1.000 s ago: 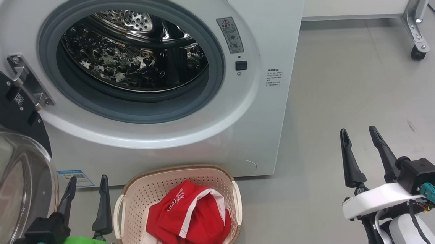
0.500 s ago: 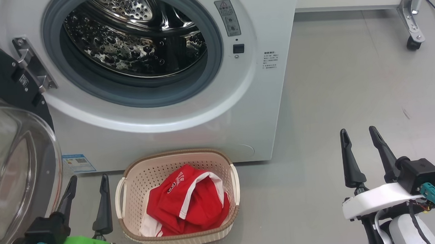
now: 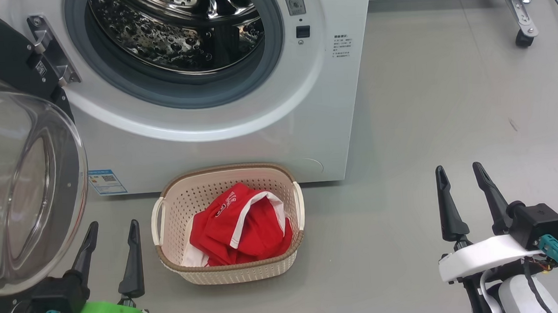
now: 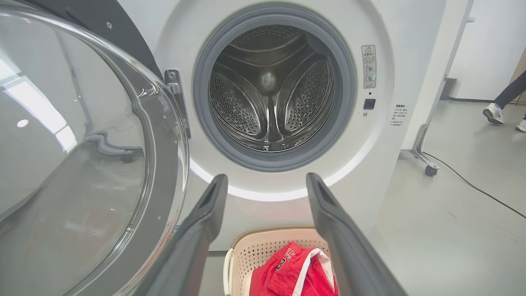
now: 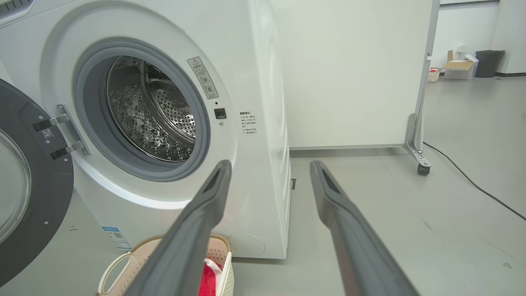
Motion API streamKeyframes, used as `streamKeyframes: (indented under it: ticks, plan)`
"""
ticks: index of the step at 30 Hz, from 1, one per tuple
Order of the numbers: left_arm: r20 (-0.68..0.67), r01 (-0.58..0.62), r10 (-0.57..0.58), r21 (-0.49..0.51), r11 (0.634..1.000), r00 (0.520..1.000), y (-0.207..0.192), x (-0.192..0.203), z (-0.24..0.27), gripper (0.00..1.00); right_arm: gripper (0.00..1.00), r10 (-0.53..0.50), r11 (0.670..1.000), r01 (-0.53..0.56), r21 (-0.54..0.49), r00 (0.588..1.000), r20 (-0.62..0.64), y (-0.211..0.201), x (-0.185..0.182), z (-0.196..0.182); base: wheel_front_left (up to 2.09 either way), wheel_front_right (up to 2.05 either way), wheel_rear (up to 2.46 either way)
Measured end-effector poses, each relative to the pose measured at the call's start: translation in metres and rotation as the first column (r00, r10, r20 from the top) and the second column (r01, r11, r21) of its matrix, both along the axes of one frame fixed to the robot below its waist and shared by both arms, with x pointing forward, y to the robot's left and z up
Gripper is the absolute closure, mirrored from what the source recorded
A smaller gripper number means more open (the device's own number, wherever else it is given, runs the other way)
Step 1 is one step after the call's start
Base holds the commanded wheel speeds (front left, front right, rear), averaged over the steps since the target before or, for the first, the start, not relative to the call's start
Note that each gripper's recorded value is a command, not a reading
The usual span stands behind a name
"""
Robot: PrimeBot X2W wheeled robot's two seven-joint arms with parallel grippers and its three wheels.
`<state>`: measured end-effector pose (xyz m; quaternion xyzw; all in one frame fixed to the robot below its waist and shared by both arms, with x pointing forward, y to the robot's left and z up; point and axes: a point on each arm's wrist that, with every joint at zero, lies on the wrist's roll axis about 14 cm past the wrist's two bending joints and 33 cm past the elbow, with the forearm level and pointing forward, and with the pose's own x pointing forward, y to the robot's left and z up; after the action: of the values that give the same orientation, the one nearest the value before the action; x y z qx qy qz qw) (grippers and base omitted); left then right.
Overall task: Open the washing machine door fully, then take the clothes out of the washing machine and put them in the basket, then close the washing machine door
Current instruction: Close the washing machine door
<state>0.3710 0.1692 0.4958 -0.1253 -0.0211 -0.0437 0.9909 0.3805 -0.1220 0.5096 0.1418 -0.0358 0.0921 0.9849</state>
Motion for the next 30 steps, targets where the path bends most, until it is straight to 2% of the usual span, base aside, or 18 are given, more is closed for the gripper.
streamKeyframes:
  ticks: [15, 30]
  plan:
    - [0.006, 0.0, 0.0, 0.0, 1.0, 1.0, 0.0, 0.0001, 0.0018, 0.0, 0.0, 0.004, 1.0, -0.004, 0.001, 1.0, -0.003, 0.0015, -0.0002, -0.0008, -0.57, 0.57, 0.0]
    - [0.012, 0.01, -0.01, 0.01, 1.0, 1.0, -0.003, -0.0004, 0.0037, 0.0, 0.0, 0.008, 1.0, -0.008, 0.006, 1.0, -0.001, 0.0028, -0.001, 0.0, -0.05, 0.05, 0.0]
